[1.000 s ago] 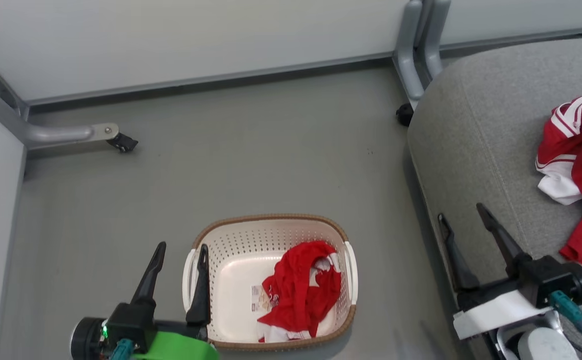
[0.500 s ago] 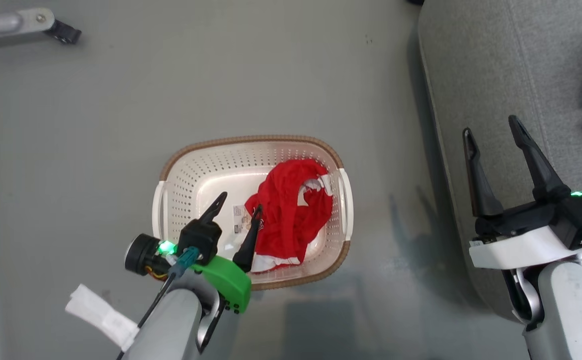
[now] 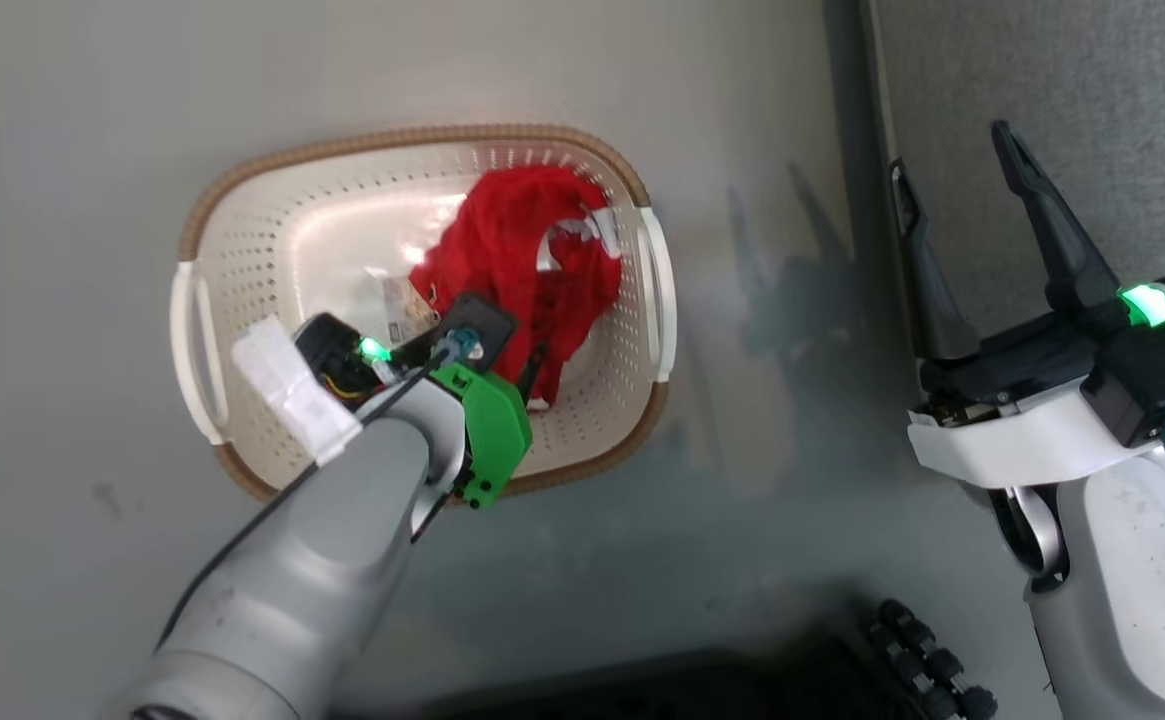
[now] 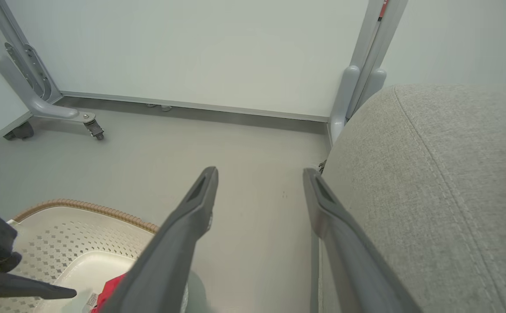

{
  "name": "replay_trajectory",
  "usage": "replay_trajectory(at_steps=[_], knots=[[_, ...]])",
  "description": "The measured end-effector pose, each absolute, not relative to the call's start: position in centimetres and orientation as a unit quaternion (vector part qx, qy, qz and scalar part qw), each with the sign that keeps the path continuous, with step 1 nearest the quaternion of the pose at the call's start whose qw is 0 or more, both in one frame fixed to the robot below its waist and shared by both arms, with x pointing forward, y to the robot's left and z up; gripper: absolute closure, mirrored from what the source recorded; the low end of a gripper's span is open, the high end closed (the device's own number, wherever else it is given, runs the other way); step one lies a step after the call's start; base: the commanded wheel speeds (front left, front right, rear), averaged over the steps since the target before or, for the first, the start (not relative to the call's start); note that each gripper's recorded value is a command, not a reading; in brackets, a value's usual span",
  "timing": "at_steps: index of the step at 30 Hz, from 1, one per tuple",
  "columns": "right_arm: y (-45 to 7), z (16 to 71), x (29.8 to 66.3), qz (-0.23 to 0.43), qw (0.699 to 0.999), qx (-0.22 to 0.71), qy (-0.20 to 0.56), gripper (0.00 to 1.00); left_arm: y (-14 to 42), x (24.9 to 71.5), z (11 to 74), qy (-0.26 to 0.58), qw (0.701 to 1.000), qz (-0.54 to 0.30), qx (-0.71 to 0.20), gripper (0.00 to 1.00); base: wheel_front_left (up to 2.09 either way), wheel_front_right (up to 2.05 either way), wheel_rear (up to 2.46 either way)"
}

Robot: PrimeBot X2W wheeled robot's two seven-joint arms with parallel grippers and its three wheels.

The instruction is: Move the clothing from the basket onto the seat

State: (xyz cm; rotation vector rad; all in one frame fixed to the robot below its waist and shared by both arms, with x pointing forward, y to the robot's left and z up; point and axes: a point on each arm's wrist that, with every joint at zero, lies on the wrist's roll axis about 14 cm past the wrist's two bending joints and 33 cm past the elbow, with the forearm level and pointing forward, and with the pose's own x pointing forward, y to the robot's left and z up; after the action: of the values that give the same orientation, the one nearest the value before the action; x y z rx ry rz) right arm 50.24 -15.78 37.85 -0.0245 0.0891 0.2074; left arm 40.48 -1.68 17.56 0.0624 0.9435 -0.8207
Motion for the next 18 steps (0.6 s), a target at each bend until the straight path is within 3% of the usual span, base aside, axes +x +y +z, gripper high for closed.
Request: replay_trajectory(at_steps=[18], knots=[[-16.9,30.9,50.3,0.1,0.989,-0.028,0.104,0.0,-0.8,37.6,6.3,0.58,0.714,-0.388,0.056,0.0,0.0,0.0,0.0]])
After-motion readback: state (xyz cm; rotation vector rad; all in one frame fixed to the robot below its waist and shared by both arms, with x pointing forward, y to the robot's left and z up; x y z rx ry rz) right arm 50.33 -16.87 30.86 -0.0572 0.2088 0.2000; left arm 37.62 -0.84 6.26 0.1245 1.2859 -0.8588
